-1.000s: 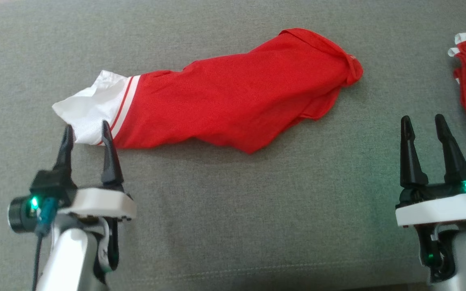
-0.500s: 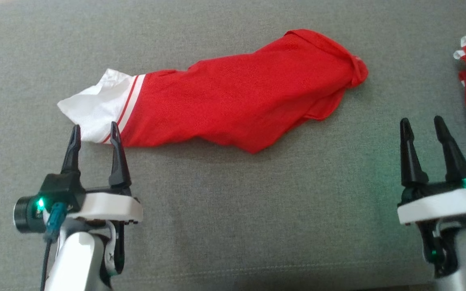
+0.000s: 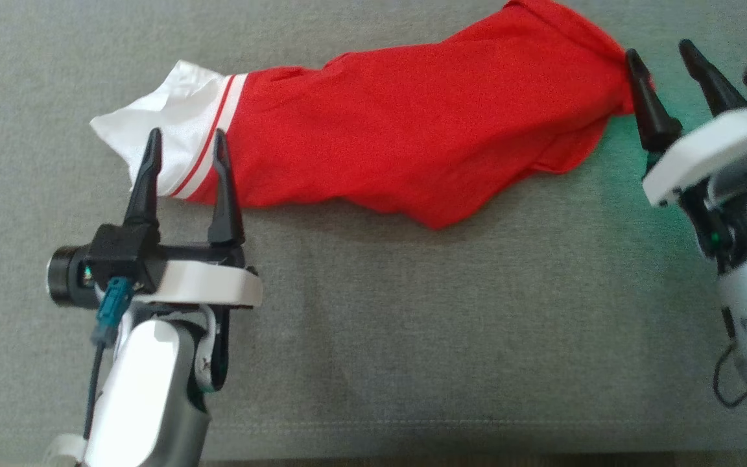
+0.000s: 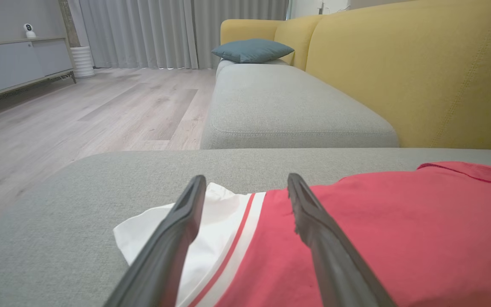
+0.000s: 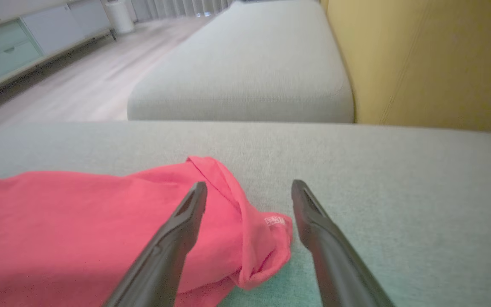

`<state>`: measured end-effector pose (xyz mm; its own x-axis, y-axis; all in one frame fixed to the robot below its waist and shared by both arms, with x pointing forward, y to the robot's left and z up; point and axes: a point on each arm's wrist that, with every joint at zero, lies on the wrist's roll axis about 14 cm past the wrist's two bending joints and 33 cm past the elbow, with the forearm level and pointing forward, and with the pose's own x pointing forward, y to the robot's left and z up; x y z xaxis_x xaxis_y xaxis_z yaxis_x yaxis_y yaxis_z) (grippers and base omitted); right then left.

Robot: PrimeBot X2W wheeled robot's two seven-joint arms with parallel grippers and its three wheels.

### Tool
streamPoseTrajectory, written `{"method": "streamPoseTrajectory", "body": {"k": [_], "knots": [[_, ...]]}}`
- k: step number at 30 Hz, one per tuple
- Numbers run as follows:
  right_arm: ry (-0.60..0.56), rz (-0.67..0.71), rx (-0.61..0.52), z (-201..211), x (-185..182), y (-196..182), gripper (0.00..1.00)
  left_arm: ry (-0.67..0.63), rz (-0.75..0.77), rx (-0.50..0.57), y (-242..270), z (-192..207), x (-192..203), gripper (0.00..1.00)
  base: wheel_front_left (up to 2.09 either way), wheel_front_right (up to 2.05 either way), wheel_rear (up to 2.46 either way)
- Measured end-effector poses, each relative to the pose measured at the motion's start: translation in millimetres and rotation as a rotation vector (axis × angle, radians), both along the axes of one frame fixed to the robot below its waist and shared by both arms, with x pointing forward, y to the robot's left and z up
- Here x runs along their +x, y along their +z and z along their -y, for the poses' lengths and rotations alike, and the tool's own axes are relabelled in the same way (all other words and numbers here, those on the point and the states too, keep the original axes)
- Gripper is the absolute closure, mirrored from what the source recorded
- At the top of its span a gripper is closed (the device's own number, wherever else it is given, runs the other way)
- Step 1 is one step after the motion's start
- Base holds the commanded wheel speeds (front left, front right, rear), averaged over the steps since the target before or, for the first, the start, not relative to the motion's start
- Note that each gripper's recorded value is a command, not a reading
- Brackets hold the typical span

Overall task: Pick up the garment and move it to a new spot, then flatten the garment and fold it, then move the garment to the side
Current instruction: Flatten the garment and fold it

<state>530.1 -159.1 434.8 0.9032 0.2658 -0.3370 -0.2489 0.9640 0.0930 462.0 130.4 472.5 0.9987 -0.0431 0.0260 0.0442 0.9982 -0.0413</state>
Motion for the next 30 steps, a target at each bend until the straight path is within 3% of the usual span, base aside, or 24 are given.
{"method": "streamPoseTrajectory", "body": {"k": [4,5,6,7,12,17,25,30], "knots": [[0.029,-0.139,-0.032,-9,10,-32,0.00,0.012,-0.012,0.003,-5,-4,1,0.00,0.00,0.00,0.00],[0.032,-0.167,-0.035,-10,10,-39,0.10,0.016,-0.014,0.004,-6,-5,1,0.00,0.00,0.00,0.00],[0.033,-0.188,-0.034,-10,9,-44,0.63,0.018,-0.017,0.004,-7,-6,1,0.00,0.00,0.00,0.00],[0.030,-0.201,-0.026,-11,7,-47,1.00,0.019,-0.018,0.003,-7,-6,1,0.00,0.00,0.00,0.00],[0.007,-0.176,0.020,-8,6,-43,1.00,0.016,-0.002,0.006,-3,-4,1,0.00,0.00,0.00,0.00],[-0.016,-0.064,0.114,-6,-1,-18,1.00,0.007,0.013,0.001,2,-1,2,0.00,0.00,0.00,0.00],[-0.167,-0.232,0.218,23,-98,-74,1.00,-0.007,0.023,-0.005,6,4,1,0.00,0.00,0.00,0.00],[-0.236,-0.248,0.301,18,-121,-77,1.00,-0.015,0.015,-0.001,3,6,-2,0.00,0.00,0.00,0.00]]}}
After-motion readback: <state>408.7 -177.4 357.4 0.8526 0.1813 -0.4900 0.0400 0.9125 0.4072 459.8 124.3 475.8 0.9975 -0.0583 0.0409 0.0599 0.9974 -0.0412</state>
